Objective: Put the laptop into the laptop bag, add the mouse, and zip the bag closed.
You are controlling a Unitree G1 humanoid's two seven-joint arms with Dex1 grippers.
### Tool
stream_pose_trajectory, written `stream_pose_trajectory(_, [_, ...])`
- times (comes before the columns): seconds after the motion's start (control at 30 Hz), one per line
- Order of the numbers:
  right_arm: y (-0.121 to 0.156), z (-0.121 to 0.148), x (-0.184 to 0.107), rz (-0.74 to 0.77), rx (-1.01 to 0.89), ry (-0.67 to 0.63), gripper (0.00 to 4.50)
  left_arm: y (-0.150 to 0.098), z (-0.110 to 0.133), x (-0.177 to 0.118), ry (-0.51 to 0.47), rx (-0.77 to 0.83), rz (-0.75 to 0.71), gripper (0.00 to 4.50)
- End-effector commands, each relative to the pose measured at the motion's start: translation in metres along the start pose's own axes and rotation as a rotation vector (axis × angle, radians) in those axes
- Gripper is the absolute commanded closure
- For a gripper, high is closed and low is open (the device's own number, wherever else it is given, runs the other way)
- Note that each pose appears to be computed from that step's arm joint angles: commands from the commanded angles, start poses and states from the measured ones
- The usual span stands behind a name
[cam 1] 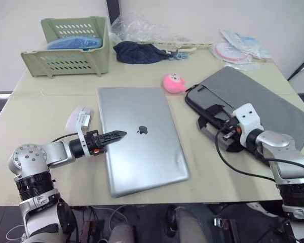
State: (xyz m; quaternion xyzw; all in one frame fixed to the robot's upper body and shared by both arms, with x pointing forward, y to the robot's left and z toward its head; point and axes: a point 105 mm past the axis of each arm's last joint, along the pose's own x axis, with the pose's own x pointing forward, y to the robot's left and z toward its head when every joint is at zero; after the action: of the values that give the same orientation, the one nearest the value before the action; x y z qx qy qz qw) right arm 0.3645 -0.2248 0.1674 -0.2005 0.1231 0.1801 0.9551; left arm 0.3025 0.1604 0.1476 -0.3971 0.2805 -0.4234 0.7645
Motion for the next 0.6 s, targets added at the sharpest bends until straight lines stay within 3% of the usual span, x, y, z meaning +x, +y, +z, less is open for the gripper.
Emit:
stream_pose_trajectory(0.03, [0.0, 0.047, -0.012, 0.011, 0.018, -0.087, 4.49, -0.013, 0.003, 0.004, -0.002, 0.07, -0.024, 4.09])
stream_pose_trajectory(0.2, [0.003, 0.066, -0.01, 0.014, 0.109, -0.068, 4.49, -0.013, 0.003, 0.008, -0.005, 0.066, -0.03, 4.09])
stream_pose_trajectory(0.6, [0.016, 0.082, -0.008, 0.059, 0.321, -0.044, 4.49, -0.014, 0.003, 0.011, -0.018, 0.066, -0.041, 4.09])
